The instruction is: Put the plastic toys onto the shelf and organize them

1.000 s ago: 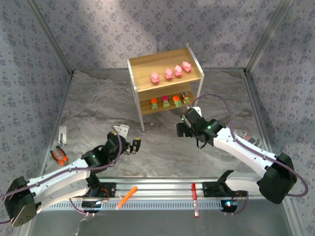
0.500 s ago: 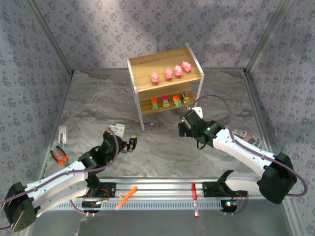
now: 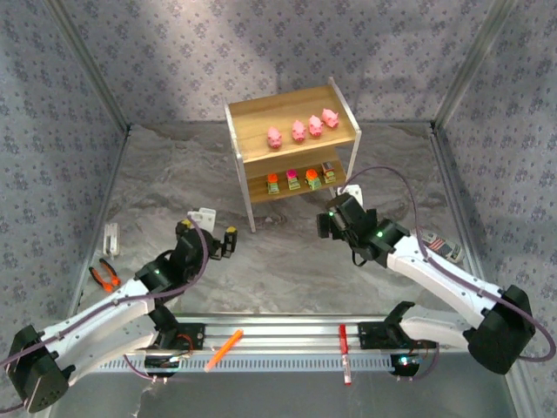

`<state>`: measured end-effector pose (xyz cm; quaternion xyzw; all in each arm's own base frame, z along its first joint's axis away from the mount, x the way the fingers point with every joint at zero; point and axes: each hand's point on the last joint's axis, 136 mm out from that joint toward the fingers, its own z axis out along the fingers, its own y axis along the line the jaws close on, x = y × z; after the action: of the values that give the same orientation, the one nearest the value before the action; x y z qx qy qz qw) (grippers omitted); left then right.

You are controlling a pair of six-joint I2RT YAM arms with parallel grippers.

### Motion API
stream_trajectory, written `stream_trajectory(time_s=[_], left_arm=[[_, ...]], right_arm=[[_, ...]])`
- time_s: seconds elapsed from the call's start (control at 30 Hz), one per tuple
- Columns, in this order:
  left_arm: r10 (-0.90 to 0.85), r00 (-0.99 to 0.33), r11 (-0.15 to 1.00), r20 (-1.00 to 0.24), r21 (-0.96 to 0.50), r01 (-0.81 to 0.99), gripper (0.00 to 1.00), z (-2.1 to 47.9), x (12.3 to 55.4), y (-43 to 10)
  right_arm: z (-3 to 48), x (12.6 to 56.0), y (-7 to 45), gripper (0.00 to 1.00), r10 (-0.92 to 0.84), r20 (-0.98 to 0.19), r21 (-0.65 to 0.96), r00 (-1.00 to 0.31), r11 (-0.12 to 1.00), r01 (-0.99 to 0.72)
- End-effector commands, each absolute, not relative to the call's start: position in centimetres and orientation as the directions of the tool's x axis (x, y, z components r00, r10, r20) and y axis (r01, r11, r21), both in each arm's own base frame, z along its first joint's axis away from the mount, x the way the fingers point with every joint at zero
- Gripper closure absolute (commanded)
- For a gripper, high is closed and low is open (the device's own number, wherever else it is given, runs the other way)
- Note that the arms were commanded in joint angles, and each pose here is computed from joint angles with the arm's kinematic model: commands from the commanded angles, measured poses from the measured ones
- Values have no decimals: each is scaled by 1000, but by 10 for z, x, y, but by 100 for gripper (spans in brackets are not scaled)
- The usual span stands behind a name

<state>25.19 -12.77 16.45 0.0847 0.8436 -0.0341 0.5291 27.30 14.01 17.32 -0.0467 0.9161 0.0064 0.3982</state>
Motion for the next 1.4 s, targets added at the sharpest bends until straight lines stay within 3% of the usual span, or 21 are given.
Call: stream_trajectory(time_s=[0.0, 0.2, 0.33, 1.03, 1.37], left_arm=[[128, -396, 978, -909, 50, 201, 0, 181, 259, -127], [140, -282, 955, -949, 54, 291, 1, 193, 263, -130], [127, -243, 965, -962, 63, 255, 0, 200, 267, -118], [42, -257, 999, -965, 34, 33, 0, 198, 326, -49], [-24, -310, 997, -950, -2, -73, 0, 163, 357, -6]], right_arm=[[184, 274, 134, 0, -113, -787, -55, -606, 992, -114], [195, 271, 128, 0, -167, -815, -98, -554, 984, -151], [199, 270, 120, 0, -182, -821, -126, -540, 982, -139], [216, 277, 63, 0, -88, -886, -98, -455, 995, -2], [202, 286, 50, 0, -79, -879, -113, -470, 993, 45]])
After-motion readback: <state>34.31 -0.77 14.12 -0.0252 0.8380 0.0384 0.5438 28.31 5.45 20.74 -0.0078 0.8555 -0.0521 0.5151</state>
